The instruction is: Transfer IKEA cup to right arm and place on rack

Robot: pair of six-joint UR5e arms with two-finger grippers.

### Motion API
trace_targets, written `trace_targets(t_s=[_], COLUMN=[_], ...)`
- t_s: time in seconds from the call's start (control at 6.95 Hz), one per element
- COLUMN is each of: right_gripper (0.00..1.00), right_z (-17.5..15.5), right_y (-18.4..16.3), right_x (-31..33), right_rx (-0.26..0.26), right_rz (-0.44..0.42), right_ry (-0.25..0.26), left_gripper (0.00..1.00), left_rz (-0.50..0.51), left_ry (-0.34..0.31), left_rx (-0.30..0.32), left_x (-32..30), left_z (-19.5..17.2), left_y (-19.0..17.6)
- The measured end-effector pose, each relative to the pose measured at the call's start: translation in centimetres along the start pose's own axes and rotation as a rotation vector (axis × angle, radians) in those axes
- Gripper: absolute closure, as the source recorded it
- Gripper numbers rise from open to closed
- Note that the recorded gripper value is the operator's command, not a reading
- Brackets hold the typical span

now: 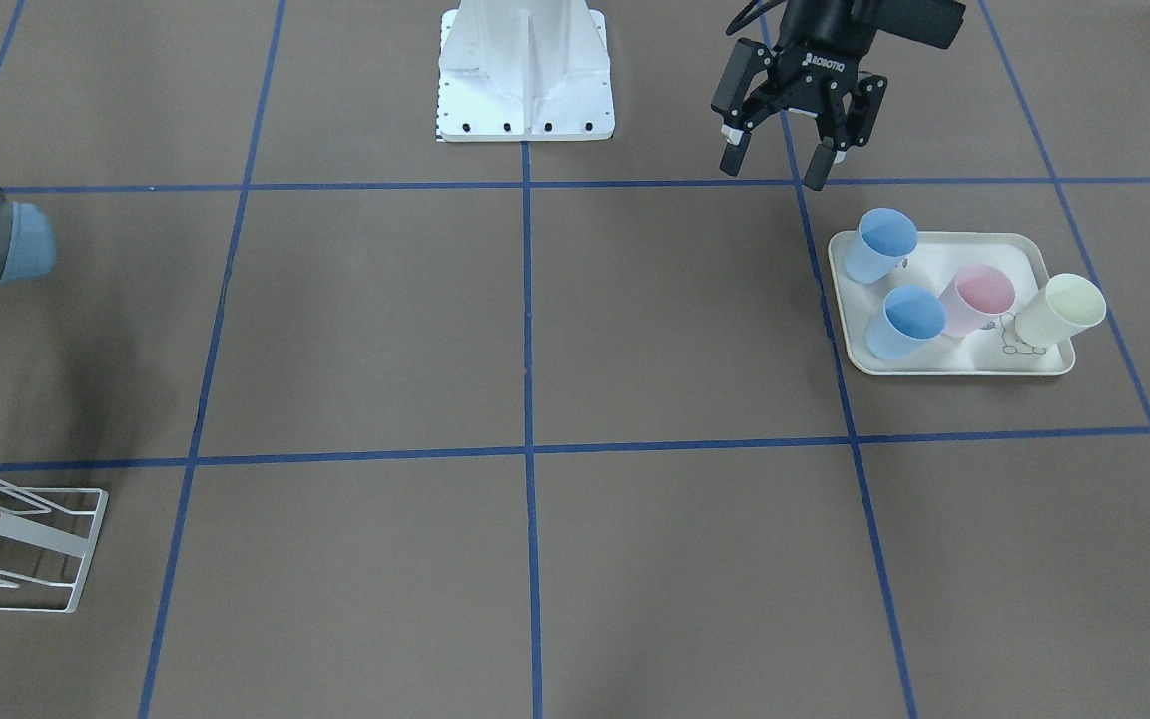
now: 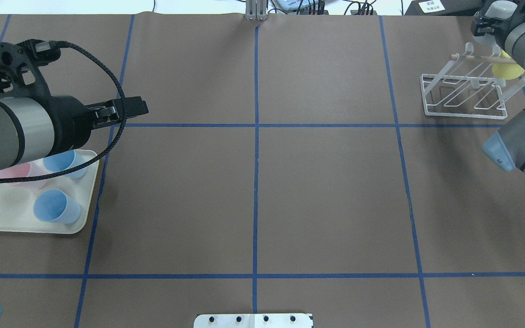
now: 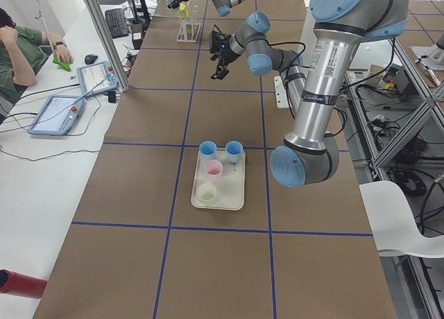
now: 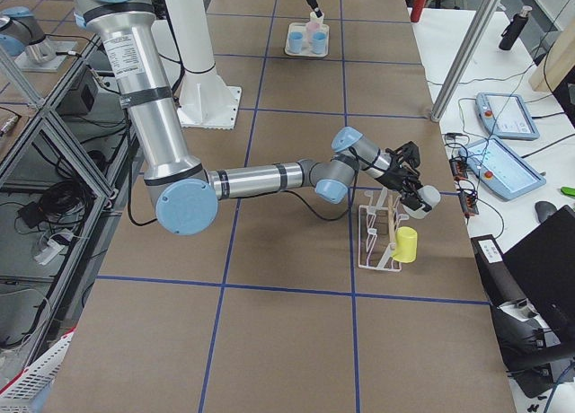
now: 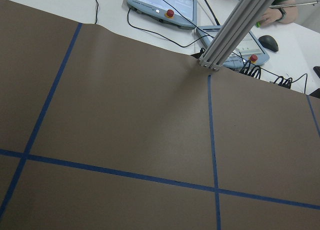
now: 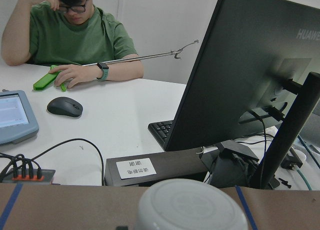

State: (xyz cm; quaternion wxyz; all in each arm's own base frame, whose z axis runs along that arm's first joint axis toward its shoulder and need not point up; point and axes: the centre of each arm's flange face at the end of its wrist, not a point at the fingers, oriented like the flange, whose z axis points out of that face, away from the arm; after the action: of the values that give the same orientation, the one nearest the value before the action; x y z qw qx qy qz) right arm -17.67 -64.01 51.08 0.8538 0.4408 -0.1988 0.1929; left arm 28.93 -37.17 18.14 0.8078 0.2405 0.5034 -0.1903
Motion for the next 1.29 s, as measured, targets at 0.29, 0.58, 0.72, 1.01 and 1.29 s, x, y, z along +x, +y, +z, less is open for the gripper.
trace_targets(t_s=[0.29,0.58,0.72,1.01,1.29], right_gripper=[1.00,1.00,1.00,1.00,1.00], right_z=[-0.2,-0.1,0.0,0.1,0.2], right_y=[0.3,0.5,0.7,1.5,2.1], right_x=[0.2,0.2,0.4,1.0,1.4], right_rx=[-0.003,-0.006,-0.009,-0.015,-0.023], right_rz=[-0.020,-0.024,-0.025,-0.027,-0.030], right_ry=[-0.010,-0.012,-0.010,-0.010,-0.006], left_gripper=[0.00,0.00,0.00,0.00,0.00], left_rz=[-0.001,-0.002,-0.003,-0.004,-0.005], left_ry=[0.000,-0.002,-0.003,-0.005,-0.006], left_rx=[-0.001,-0.002,-0.003,-0.004,-0.005], left_x=[0.0,0.0,0.0,-0.1,-0.1], left_z=[0.0,0.1,0.2,0.3,0.4], left_y=[0.0,0.0,0.1,0.1,0.1])
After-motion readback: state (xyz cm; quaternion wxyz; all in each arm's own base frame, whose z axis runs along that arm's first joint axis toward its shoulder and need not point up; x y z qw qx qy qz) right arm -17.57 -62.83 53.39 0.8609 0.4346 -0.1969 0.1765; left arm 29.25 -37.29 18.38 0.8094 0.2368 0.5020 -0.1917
